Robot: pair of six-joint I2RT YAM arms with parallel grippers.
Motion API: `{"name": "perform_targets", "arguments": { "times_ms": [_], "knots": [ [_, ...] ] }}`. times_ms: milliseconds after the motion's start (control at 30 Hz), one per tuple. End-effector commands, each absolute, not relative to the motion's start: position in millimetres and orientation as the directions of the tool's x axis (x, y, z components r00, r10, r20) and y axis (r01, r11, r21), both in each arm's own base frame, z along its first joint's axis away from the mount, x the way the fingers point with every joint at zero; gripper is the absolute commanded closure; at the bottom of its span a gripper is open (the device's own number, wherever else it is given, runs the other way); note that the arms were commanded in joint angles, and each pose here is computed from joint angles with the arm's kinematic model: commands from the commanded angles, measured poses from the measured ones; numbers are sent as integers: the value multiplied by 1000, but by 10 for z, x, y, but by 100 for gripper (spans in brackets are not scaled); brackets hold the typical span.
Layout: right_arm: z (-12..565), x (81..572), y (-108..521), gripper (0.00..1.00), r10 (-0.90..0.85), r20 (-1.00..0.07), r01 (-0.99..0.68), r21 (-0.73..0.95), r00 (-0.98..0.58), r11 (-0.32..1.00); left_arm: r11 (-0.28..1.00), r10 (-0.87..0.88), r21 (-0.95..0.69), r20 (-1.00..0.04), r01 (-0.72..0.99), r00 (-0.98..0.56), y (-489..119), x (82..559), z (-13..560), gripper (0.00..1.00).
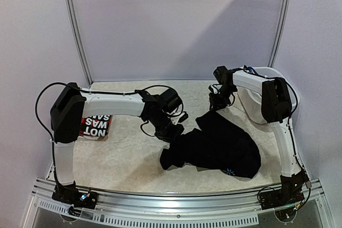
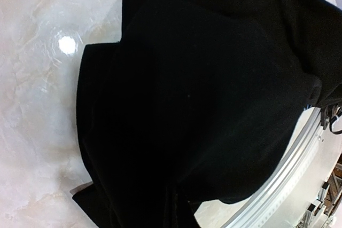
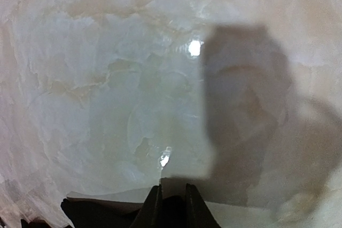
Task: Fold and stack the mixed laundry pile
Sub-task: Pick up the crumpled T-shirt from the corner of the board, then flatten out the crumpled T-shirt at the center of the board.
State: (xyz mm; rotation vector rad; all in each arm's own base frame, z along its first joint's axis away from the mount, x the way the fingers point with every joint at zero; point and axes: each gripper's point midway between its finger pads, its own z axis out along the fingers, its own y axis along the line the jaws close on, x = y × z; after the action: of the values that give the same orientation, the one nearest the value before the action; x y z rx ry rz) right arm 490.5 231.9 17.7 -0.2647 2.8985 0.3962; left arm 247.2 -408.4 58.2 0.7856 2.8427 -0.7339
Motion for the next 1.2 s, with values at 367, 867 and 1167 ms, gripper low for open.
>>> {"name": "perform_targets", "arguments": {
  "times_ms": [367, 867, 1167],
  "knots": [
    [744, 4889, 2533, 100, -156, -289, -245, 307, -945, 920, 775, 403, -378, -322, 507, -857, -3925, 2458, 993, 100],
    [2848, 5126, 2548, 100, 15, -640, -289, 368, -768, 884, 814, 379, -221, -500, 537, -779, -3503, 2645, 2103, 100],
    [3642, 4831, 1914, 100, 107, -739, -173, 292, -666, 941, 834, 354, -192, -533, 517, -769, -2816, 2015, 2171, 99]
  ]
}}
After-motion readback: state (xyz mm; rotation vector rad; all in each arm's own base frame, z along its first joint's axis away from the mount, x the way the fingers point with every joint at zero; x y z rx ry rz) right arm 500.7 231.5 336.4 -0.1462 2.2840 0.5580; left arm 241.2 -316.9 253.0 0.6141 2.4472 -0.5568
